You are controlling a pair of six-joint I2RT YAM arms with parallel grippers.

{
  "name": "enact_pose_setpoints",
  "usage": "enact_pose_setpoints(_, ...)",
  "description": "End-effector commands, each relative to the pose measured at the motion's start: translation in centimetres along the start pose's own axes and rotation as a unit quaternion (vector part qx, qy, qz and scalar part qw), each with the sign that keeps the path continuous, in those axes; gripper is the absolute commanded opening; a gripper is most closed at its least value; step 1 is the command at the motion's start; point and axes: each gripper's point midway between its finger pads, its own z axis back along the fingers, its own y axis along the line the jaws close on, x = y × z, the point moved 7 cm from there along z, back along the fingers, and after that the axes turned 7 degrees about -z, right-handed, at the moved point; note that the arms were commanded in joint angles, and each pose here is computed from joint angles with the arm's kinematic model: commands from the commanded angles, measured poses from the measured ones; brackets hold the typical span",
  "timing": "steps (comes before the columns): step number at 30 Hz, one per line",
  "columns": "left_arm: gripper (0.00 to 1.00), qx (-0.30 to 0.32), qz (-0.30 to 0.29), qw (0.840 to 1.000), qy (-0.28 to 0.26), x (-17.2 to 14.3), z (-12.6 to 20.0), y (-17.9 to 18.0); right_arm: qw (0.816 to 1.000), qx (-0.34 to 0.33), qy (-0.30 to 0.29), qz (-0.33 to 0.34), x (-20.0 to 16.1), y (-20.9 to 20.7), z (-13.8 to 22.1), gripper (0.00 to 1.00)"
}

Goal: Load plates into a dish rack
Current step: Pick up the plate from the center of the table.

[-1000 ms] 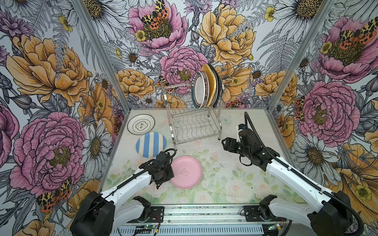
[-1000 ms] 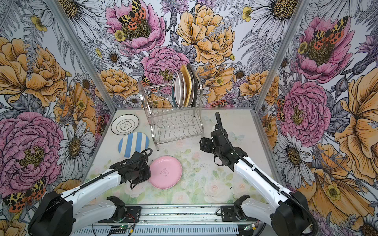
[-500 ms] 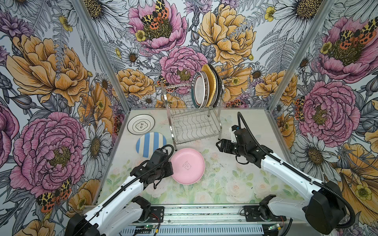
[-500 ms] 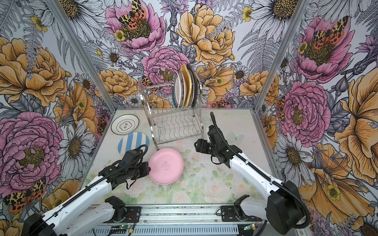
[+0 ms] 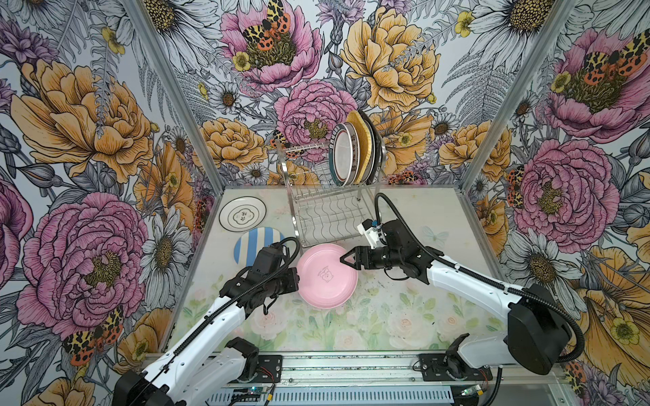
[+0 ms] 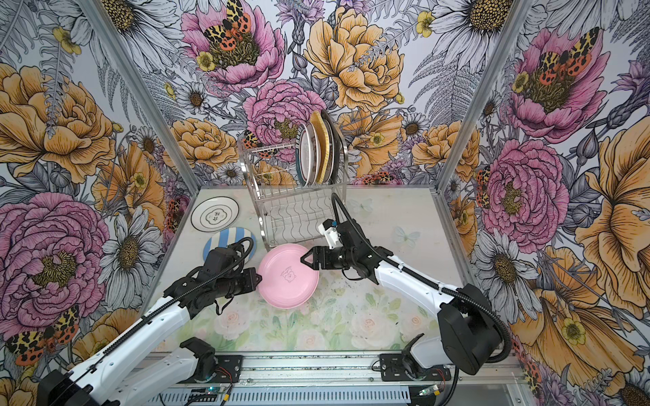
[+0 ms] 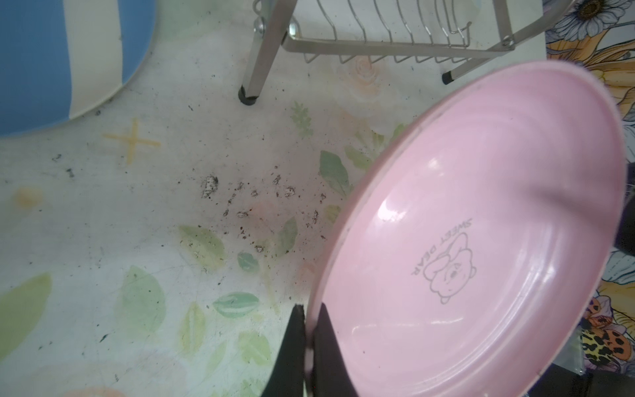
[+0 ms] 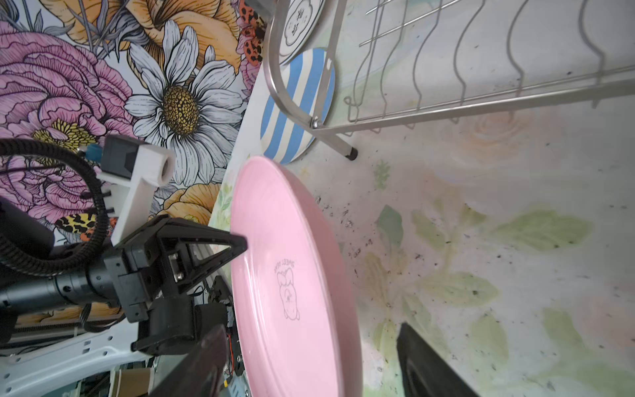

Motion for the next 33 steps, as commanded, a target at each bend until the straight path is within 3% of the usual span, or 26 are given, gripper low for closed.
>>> enact_pose_setpoints(1, 0.0, -0.06, -0.03, 0.997, -0.042, 2.4, 1.4, -2.0, 0.998, 0.042, 0.009, 0.037, 0.6, 2.0, -0.6, 0.77)
enact_pose_setpoints(9, 0.0, -0.073, -0.041, 0.996, -0.039, 3.1, 1.4, -2.3, 0.997, 0.06, 0.021, 0.047, 0.4, 2.8, -1.1, 0.58)
enact_pose_setpoints(18, 0.0, -0.077, -0.039, 0.995, -0.042, 3.2, 1.3, -2.2, 0.997, 0.059, 0.014, 0.047, 0.3, 3.0, -0.9, 0.21)
enact_pose_setpoints(22, 0.02, -0.077, -0.036, 0.995, -0.047, 3.3, 1.5, -2.0, 0.998, 0.051, 0.003, 0.046, 0.3, 3.1, -0.6, 0.08)
enact_pose_setpoints(28, 0.59, -0.071, -0.015, 0.995, -0.065, 3.8, 2.1, -1.1, 0.998, 0.021, -0.043, 0.041, 0.8, 3.4, 0.9, 0.0)
enact_pose_setpoints(30, 0.71, -0.069, -0.005, 0.995, -0.075, 4.0, 2.4, -0.7, 0.997, -0.003, -0.065, 0.043, 0.9, 3.5, 1.7, 0.0)
enact_pose_setpoints(33, 0.8, -0.065, 0.01, 0.994, -0.09, 4.5, 2.8, -0.1, 0.993, -0.051, -0.096, 0.052, 0.9, 3.8, 2.9, 0.0)
